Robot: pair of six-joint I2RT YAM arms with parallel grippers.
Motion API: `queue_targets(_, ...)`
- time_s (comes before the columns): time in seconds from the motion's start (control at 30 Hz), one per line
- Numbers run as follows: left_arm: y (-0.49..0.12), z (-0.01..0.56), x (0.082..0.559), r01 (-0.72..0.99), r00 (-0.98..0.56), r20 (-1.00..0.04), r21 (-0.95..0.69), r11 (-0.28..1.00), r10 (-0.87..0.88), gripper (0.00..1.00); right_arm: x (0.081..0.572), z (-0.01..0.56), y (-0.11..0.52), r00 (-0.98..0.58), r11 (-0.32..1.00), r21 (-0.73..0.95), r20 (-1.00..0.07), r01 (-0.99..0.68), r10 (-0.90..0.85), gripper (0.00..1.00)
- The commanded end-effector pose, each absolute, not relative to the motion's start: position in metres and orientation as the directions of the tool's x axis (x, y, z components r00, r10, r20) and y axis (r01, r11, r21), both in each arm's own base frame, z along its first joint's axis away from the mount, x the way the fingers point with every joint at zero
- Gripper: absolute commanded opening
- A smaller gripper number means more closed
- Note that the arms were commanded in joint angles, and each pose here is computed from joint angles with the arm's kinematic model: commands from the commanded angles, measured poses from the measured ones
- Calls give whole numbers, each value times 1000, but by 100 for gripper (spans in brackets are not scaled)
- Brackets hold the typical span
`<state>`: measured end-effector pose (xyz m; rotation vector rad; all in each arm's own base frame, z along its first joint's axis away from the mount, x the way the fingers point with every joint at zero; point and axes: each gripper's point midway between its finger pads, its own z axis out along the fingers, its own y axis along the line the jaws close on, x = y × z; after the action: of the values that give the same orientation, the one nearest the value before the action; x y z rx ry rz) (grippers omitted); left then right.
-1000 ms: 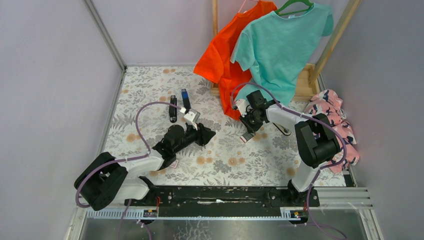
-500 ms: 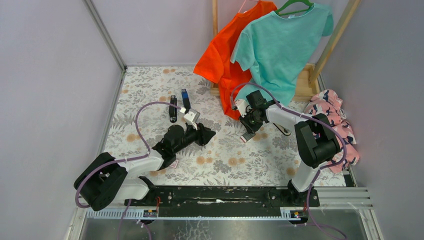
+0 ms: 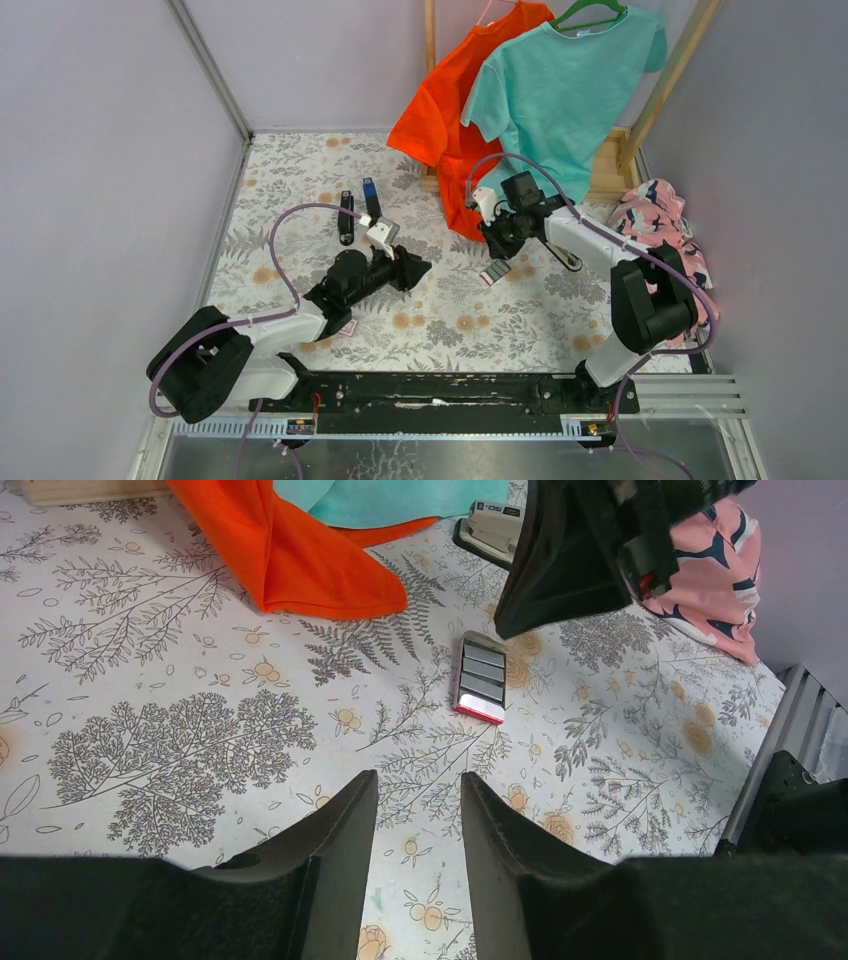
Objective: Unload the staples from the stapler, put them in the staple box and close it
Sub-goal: Place the staple in the staple box.
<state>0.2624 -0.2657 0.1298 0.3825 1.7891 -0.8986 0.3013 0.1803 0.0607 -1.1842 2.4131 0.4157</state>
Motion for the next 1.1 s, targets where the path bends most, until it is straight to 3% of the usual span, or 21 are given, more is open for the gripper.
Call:
queue_targets(0.0,-268,152,265,672,-323,-926,-371,641,-197,44,315,94,183,-565,609,143,-579,-780,-587,12)
queue_targets(0.1,-268,157,263,680,-310,-927,-371,633,-210,44,325,81,160,-631,669,162,-547,-725,-551,6)
queue_targets(0.43,-269,160,263,688,-309,-926,-375,622,-216,44,326,31,137,-705,715,165,-419,-679,-572,5)
queue_targets(1.07,-268,152,259,685,-327,-921,-385,619,-211,44,315,34,151,-681,667,210,-427,-715,-595,6)
